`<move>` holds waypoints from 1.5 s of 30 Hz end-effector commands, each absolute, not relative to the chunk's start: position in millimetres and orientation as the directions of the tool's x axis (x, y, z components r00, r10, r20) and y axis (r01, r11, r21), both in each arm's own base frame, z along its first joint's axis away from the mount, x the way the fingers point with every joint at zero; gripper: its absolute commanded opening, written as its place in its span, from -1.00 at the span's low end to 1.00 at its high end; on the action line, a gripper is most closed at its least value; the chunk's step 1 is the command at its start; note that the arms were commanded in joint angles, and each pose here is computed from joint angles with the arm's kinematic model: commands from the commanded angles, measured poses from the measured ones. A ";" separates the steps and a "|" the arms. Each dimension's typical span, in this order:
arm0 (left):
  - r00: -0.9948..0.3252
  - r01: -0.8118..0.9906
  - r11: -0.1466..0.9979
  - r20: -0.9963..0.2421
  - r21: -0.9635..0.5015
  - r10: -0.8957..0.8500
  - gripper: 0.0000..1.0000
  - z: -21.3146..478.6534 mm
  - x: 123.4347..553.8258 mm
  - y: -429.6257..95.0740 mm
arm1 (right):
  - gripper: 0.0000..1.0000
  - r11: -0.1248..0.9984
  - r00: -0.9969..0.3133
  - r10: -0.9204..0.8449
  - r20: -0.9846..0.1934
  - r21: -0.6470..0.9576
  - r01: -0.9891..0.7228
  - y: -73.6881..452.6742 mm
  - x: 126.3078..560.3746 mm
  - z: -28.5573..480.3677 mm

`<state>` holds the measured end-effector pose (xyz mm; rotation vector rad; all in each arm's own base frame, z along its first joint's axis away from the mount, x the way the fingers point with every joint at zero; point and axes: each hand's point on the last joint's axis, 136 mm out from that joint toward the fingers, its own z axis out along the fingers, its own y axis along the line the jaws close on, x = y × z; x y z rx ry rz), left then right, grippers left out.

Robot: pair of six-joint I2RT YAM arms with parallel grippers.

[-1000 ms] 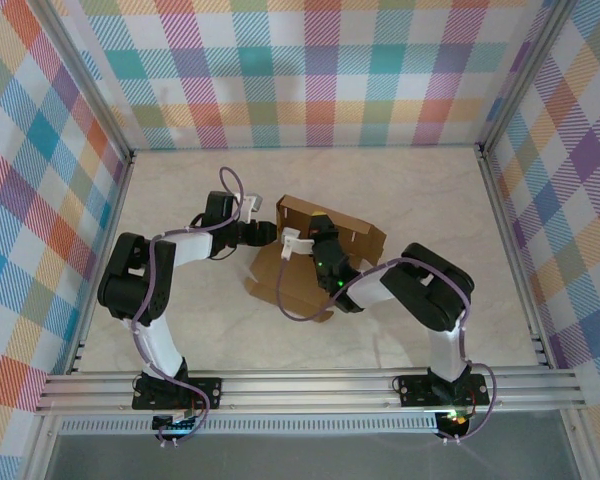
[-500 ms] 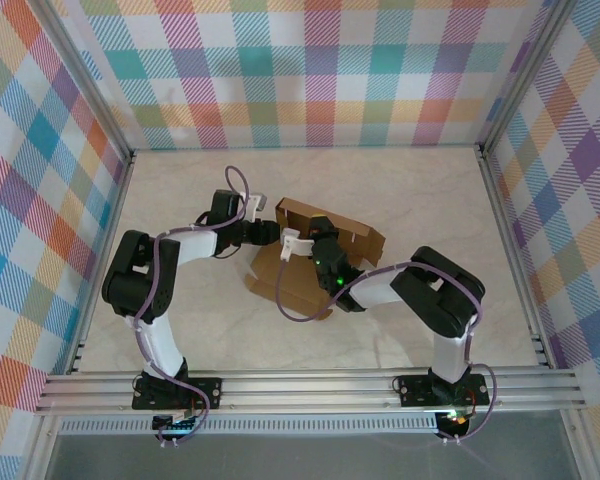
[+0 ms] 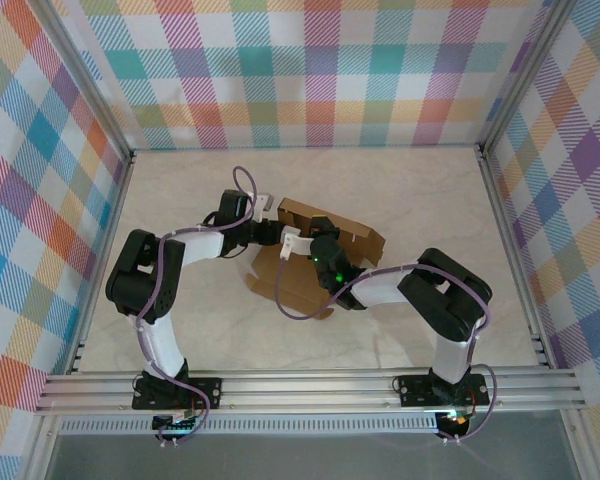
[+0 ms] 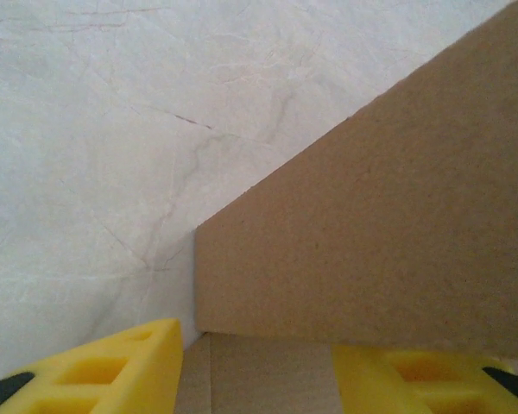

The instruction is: Fold the paper box

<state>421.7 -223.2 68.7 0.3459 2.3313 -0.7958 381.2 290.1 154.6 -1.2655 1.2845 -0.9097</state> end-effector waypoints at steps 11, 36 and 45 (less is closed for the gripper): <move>-0.704 0.437 0.769 -0.710 -0.466 -0.030 -0.07 90.5 433.8 -241.0 | -1.00 0.157 0.138 -0.970 -0.198 -0.953 -0.261 300.0 373.8 139.8; -0.725 0.397 0.754 -0.683 -0.523 -0.092 -0.27 89.6 435.2 -259.2 | -1.00 0.079 0.147 -0.983 -0.113 -0.971 -0.225 301.7 374.4 107.9; -0.724 0.389 0.760 -0.683 -0.520 -0.097 -0.30 88.9 436.4 -261.0 | -1.00 0.059 0.147 -0.984 -0.096 -0.969 -0.240 298.9 371.3 97.9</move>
